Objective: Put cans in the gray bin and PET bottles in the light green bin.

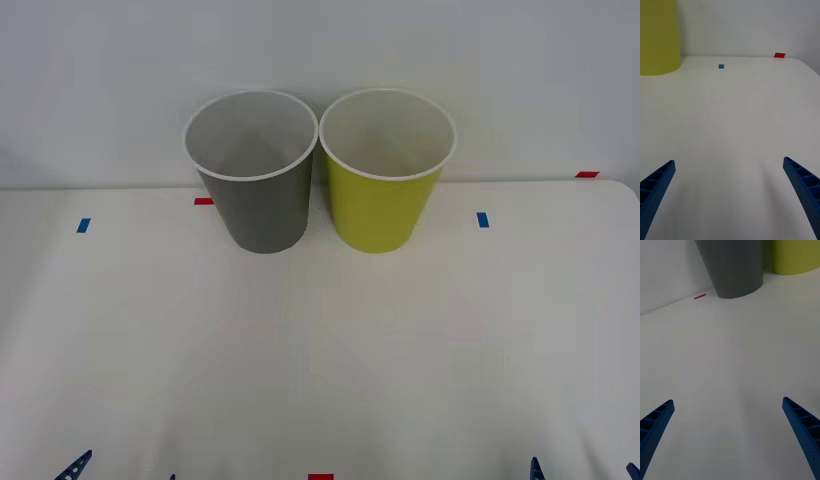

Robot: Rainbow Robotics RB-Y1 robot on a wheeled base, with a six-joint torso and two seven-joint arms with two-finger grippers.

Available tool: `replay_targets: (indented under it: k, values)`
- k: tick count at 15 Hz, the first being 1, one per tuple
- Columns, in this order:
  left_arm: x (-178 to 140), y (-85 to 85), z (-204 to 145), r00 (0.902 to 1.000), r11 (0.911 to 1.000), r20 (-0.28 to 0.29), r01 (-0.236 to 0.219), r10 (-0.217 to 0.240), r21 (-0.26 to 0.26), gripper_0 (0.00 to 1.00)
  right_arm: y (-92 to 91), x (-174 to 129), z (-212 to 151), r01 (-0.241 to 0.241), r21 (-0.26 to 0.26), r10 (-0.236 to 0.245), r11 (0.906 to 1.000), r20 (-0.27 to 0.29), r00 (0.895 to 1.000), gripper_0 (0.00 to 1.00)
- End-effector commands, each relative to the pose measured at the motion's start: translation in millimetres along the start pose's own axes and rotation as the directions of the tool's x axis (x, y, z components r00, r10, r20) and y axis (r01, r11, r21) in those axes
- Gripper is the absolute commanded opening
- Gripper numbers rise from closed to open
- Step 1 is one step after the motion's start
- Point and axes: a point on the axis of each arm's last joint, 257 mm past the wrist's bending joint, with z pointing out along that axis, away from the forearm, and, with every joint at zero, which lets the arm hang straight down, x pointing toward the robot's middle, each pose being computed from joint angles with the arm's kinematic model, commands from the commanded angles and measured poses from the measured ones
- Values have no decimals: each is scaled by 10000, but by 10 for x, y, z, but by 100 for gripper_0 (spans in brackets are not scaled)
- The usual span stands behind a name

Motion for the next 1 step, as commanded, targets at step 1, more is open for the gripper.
replay_targets:
  k: [1]
  values:
    - [0, 0, 0, 10000, 10000, 0, -2, 2, 1, 100, 0, 0, 0, 0, 0, 0, 10000, 0, 10000, 100]
